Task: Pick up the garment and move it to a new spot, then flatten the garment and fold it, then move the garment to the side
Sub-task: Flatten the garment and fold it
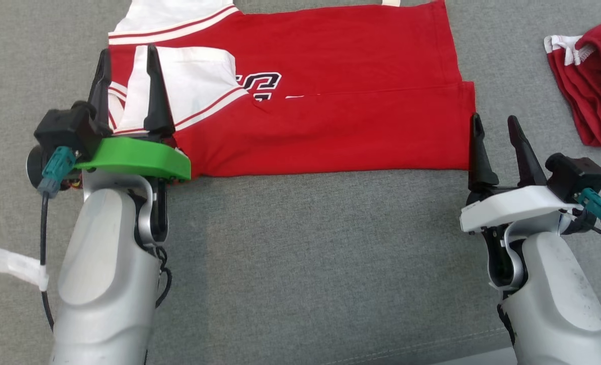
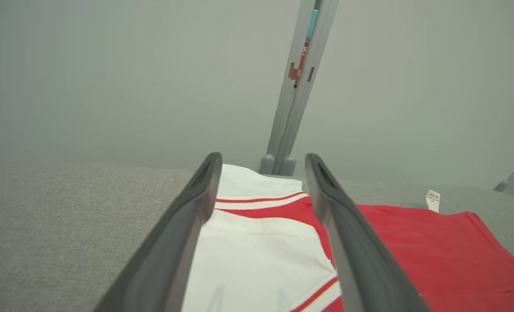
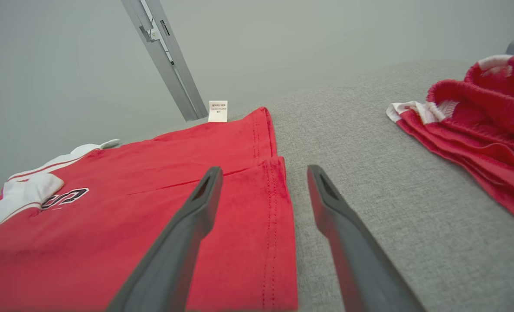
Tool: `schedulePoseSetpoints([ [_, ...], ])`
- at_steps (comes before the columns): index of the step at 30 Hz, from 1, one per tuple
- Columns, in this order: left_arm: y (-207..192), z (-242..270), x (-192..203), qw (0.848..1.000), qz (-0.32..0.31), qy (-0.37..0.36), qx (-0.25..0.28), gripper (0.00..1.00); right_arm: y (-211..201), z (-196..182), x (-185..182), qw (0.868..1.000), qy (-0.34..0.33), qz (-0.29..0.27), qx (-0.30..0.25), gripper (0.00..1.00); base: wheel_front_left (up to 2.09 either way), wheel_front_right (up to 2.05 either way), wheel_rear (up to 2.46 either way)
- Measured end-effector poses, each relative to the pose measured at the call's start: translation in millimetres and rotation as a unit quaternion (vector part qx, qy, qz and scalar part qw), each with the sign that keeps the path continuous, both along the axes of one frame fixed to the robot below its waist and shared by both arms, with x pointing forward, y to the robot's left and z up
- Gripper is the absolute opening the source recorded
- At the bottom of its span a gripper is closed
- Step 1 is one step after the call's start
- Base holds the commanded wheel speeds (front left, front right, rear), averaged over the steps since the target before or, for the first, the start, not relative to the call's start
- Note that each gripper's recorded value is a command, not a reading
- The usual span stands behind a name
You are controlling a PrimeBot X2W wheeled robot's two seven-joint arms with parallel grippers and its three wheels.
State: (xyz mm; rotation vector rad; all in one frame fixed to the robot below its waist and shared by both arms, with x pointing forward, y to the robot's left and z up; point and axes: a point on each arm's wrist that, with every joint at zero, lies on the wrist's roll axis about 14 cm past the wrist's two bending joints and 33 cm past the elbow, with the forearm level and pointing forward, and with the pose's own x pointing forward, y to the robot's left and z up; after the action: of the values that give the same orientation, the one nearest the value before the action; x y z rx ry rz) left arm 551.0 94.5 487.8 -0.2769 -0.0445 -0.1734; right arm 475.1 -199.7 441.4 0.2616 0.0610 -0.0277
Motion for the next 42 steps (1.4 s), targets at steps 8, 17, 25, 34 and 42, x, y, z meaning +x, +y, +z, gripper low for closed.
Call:
schedulePoseSetpoints([
  [8,33.0,-26.3,-46.7,0.998,0.042,0.047,-0.012,1.0,-1.9,7.3,-24.1,1.0,-0.005,-0.001,-0.024,1.0,0.0,0.0,0.0],
  [17,54.6,-73.3,-89.5,0.978,0.067,0.19,-0.052,1.0,5.8,4.5,-39.4,0.999,0.014,0.013,-0.029,1.0,0.0,0.0,0.0],
  [25,41.2,-76.7,-77.4,0.97,0.063,0.22,-0.082,1.0,8.7,2.7,-40.6,0.999,0.024,0.021,-0.032,1.0,0.0,0.0,0.0],
  [34,39.3,-94.6,-72.5,0.959,0.09,0.262,-0.054,0.64,7.2,0.6,-42.3,0.999,0.03,0.021,-0.035,1.0,0.0,0.0,0.0],
  [42,47.6,-103.5,-86.7,0.954,0.103,0.277,-0.054,0.0,14.2,-5.1,-38.3,0.998,0.042,0.031,-0.034,1.0,0.0,0.0,0.0],
])
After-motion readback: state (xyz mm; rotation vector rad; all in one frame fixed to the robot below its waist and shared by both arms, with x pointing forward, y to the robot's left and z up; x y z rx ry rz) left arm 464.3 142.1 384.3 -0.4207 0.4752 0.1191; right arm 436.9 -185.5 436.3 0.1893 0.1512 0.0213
